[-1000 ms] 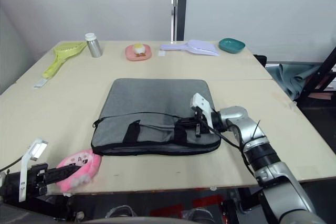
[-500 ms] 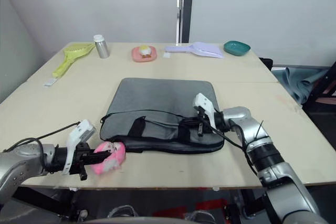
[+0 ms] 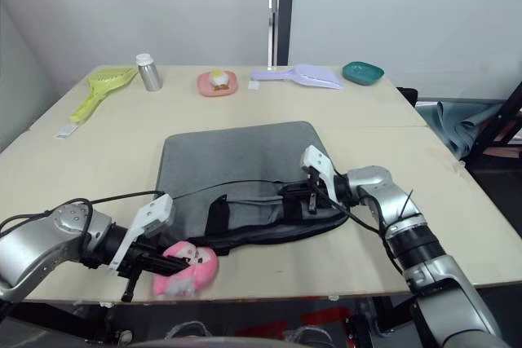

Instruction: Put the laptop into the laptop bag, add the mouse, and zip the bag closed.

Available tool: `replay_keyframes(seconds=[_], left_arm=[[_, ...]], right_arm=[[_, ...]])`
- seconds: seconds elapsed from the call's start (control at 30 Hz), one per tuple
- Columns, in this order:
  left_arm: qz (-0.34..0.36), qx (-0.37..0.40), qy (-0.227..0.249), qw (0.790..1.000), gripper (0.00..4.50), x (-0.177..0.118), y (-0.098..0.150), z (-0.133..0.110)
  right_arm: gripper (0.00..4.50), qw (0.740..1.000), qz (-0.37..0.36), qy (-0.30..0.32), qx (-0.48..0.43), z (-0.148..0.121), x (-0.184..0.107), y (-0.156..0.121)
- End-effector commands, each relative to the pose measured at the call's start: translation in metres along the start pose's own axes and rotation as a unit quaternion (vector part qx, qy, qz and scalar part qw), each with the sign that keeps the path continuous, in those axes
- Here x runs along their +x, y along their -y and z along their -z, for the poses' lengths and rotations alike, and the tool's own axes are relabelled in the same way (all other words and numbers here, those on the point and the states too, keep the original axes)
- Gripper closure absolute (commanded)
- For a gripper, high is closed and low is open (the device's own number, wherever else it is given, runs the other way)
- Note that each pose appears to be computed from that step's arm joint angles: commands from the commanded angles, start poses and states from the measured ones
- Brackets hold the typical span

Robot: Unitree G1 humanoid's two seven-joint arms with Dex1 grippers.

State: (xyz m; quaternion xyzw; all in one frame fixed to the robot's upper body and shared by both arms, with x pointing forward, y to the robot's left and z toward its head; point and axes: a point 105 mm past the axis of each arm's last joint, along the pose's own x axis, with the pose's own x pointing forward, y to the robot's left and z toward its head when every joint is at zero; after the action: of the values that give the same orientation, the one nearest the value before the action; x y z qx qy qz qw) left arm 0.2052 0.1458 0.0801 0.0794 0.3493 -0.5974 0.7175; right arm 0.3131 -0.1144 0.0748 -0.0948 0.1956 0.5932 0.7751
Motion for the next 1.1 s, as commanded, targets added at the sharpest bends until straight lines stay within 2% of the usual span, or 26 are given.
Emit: replay_keyframes(seconds=[0.03, 0.23, 0.33, 0.43, 0.5, 0.57, 0.63, 0.77, 0.97, 1.1], left_arm=[[-0.063, 0.013, 0.024, 0.998, 4.29, 0.008, -0.022, -0.014], [-0.162, -0.001, 0.041, 0.986, 4.29, -0.024, -0.06, -0.02], [-0.184, 0.001, 0.035, 0.982, 4.29, -0.039, -0.068, -0.019], [-0.178, 0.013, 0.035, 0.983, 4.29, -0.043, -0.066, -0.024], [-0.147, 0.025, 0.031, 0.988, 4.29, -0.037, -0.055, -0.026], [-0.086, 0.063, 0.004, 0.994, 4.29, -0.022, -0.032, -0.026], [-0.061, 0.099, -0.029, 0.993, 4.29, -0.013, -0.023, -0.021], [-0.068, 0.159, -0.074, 0.982, 4.29, -0.009, -0.034, -0.021], [-0.046, 0.213, -0.071, 0.973, 4.29, 0.001, -0.04, -0.044], [0.066, 0.21, 0.011, 0.975, 4.29, 0.016, -0.005, -0.073]], right_arm=[[4.5, 0.992, -0.003, -0.095, 0.082, 0.059, 0.007, -0.011], [4.5, 0.992, -0.006, -0.1, 0.077, 0.058, 0.006, -0.011], [4.5, 0.992, -0.006, -0.099, 0.076, 0.056, 0.005, -0.009], [4.5, 0.992, -0.007, -0.099, 0.075, 0.056, 0.006, -0.009], [4.5, 0.992, -0.007, -0.099, 0.074, 0.056, 0.006, -0.009], [4.5, 0.992, -0.007, -0.098, 0.074, 0.056, 0.007, -0.008], [4.5, 0.993, -0.007, -0.097, 0.073, 0.055, 0.007, -0.008], [4.5, 0.993, -0.007, -0.097, 0.073, 0.055, 0.007, -0.009], [4.5, 0.993, -0.004, -0.096, 0.074, 0.055, 0.006, -0.009], [4.5, 0.993, -0.002, -0.096, 0.075, 0.055, 0.005, -0.009]])
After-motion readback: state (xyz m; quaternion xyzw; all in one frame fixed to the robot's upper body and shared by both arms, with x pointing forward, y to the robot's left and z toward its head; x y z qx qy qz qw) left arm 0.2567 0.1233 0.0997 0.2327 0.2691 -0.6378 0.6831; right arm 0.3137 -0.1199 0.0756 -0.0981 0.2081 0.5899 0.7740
